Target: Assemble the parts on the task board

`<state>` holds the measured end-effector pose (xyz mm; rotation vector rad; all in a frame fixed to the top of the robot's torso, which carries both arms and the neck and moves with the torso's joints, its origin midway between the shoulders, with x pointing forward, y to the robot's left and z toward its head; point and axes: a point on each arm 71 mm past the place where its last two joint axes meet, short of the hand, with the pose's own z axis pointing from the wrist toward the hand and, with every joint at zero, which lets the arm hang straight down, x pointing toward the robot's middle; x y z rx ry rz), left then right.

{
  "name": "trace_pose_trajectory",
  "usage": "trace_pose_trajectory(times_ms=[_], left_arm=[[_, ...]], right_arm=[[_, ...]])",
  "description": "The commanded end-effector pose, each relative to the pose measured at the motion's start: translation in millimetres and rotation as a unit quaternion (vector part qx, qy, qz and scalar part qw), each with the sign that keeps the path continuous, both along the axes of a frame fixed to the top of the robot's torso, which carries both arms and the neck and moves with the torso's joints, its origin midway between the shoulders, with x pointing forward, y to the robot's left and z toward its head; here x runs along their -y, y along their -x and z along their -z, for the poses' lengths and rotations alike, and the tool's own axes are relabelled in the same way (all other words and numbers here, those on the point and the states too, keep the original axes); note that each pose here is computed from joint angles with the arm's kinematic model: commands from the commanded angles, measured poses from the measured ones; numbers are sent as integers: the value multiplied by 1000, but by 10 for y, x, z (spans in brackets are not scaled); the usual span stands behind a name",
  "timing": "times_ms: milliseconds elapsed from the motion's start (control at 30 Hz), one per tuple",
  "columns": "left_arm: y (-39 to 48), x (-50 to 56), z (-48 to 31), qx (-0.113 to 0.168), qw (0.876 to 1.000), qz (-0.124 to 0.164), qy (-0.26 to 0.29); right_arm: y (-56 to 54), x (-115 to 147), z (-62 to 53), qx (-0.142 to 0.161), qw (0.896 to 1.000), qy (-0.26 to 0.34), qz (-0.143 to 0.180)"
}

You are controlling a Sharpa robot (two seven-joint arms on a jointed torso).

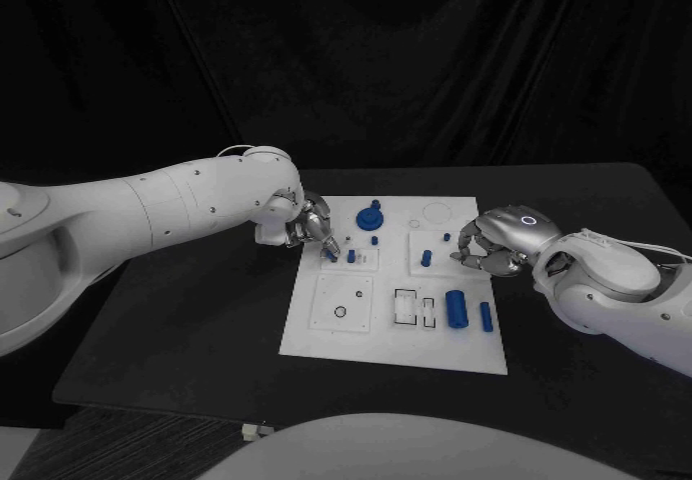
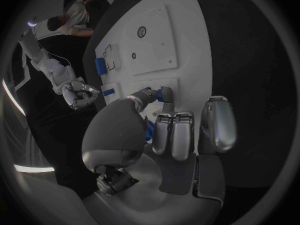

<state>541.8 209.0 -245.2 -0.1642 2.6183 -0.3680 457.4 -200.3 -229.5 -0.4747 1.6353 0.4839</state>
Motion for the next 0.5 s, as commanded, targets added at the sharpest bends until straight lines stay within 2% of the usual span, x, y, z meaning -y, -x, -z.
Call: trace_pose_trajectory(times_ms=[33,500], left_arm=[[0,30,-5,-8,1000,8,8],[-8,28,11,-22,1000,11,-7]], right_arm=[[0,8,6,2,1000,0,7],[6,11,24,-1,1000,1,8]])
